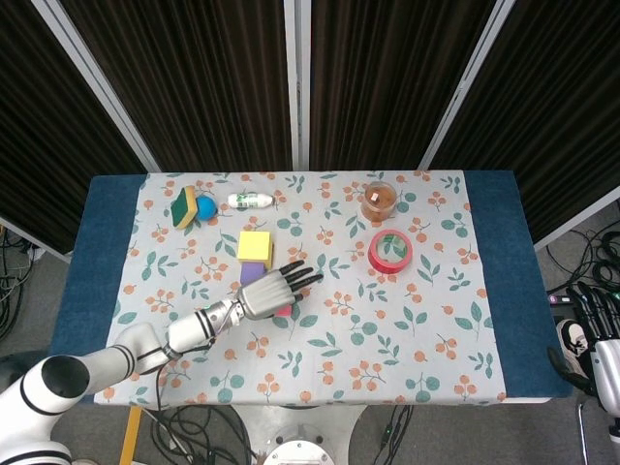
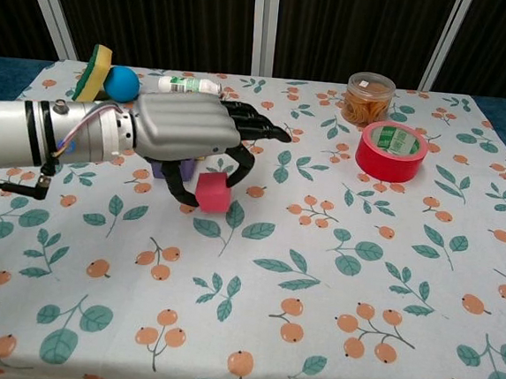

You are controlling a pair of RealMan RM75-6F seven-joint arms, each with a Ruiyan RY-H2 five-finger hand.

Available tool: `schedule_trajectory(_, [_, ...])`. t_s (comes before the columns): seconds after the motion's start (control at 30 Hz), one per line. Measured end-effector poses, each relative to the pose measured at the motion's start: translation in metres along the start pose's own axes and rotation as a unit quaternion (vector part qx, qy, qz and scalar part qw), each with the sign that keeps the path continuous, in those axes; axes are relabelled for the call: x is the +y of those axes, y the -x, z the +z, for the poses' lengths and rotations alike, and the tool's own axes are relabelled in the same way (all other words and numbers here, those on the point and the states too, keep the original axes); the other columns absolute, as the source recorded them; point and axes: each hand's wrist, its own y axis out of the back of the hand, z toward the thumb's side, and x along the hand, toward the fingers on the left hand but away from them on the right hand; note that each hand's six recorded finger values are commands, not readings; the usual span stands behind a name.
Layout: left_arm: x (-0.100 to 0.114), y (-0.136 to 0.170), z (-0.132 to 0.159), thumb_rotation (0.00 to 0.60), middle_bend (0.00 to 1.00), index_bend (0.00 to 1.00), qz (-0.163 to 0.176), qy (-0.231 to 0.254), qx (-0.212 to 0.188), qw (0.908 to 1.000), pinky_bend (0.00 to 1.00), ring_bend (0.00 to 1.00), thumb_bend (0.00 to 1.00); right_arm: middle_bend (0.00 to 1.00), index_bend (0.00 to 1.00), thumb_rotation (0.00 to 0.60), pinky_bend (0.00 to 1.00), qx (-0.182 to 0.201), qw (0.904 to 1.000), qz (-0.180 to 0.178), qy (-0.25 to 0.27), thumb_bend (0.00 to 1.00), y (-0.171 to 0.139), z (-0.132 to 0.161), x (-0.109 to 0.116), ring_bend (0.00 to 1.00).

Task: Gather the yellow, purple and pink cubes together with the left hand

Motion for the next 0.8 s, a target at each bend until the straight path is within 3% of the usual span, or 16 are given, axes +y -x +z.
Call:
schedule_trajectory(0.43, [-0.018, 0.028, -0.029, 0.6, 0.03, 0.59, -0.036, -0.028, 0.02, 0.9987, 0.1, 0.01, 0.24, 0.02, 0.0, 0.6, 0.04, 0.001, 1.0, 0.0, 0.0, 0.22, 0.0, 0.001, -0.001, 0.0])
schedule_trajectory(0.8, [-0.023, 0.027, -0.031, 0.6, 0.03, 0.58, -0.042, -0.034, 0.022, 0.9983, 0.1, 0.01, 0.24, 0.02, 0.0, 0.6, 0.04, 0.001, 1.0, -0.001, -0.003, 0.22, -0.001, 0.003, 0.0, 0.0])
